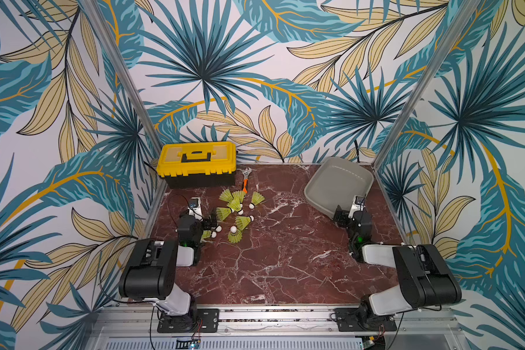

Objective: Put the shuttlecocks into the storage box
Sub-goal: Move the storage box to the center of the board.

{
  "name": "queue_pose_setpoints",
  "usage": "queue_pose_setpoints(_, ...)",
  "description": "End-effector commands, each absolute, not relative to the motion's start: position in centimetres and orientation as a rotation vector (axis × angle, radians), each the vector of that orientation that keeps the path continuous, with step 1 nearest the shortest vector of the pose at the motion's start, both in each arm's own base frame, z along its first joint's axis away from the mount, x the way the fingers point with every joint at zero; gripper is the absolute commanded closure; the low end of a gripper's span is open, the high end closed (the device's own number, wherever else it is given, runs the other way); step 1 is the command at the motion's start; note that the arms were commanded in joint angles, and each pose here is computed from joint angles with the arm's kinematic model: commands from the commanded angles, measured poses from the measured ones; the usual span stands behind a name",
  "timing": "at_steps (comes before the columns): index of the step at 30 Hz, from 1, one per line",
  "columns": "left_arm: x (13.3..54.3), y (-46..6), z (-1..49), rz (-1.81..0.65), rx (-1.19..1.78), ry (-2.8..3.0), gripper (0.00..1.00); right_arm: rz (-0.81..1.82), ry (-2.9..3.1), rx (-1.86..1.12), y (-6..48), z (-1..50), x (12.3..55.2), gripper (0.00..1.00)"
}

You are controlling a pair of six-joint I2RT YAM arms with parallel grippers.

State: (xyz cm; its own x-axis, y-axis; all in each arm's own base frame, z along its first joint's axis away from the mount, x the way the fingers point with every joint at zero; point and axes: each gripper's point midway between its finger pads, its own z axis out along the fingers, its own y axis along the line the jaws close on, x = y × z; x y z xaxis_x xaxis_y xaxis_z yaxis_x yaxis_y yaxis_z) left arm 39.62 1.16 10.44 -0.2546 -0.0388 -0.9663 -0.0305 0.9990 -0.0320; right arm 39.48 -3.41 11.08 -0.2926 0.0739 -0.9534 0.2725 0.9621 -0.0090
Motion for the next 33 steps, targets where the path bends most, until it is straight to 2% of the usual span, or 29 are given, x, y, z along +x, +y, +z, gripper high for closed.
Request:
queue_pose_setpoints(1, 40.5, 1.4, 11.7, -0.003, -0.041, 1.798, 0.00, -0.199, 1.848, 0.268, -3.6, 11.3, 39.3, 0.00)
queue_pose_setpoints(17, 40.4, 1.4, 11.7, -0.002, -0.044, 1.796, 0.00, -0.196, 1.845, 0.268, -3.6, 11.3, 39.2, 0.00)
queue_pose_setpoints(24, 37.9, 3.5, 13.3, 0.075, -0.167, 1.664, 0.00, -0.197, 1.778, 0.280, -3.9, 13.4, 37.8, 0.00)
queue_pose_setpoints(33, 37.3, 4.1, 16.4, 0.085, -0.230, 1.695, 0.00, -0.182, 1.935, 0.516, -5.2, 15.8, 35.8, 0.00)
